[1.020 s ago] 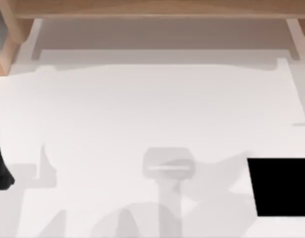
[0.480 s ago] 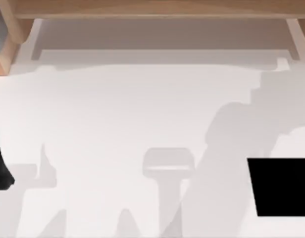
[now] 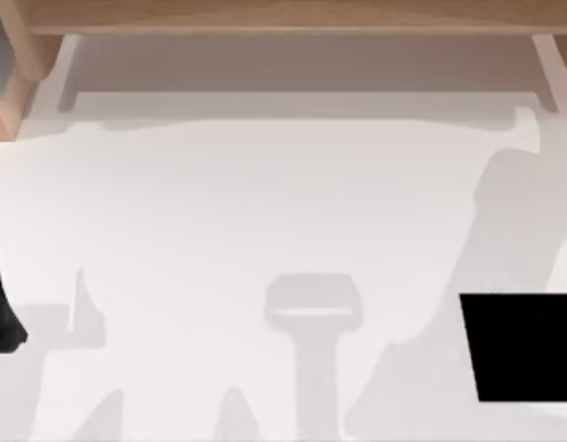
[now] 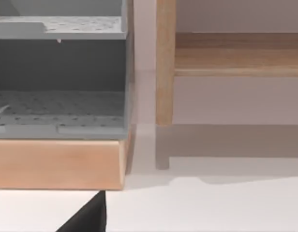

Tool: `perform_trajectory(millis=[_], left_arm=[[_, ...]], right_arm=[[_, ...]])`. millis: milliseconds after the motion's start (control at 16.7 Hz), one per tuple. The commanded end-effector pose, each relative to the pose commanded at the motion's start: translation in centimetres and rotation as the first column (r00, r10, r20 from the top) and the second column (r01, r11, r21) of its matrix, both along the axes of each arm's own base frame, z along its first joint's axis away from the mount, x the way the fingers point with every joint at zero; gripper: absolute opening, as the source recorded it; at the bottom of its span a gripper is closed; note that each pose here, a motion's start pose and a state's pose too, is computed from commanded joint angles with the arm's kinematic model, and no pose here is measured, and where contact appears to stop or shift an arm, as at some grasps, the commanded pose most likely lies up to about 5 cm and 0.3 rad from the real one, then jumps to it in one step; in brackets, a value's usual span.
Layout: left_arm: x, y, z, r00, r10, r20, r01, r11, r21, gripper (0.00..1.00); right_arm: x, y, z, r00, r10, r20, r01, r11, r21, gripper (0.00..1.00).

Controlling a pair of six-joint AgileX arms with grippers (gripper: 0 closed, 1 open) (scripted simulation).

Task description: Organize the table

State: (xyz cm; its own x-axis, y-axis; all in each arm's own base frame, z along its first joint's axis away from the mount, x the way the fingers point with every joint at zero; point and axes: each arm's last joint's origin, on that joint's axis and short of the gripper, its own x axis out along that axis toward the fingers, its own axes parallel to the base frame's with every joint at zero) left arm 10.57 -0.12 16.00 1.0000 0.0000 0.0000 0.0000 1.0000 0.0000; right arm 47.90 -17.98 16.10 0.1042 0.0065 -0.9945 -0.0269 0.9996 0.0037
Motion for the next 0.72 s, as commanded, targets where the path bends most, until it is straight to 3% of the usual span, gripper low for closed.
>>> perform_trajectory(millis=[720], left_arm=[[0.0,0.0,0.0,1.0,0.0,0.0,0.0,1.0,0.0,1.0]], right_arm=[[-0.16,-0.2,-0.28,1.0,0.0,0.0,0.0,1.0,0.0,1.0]])
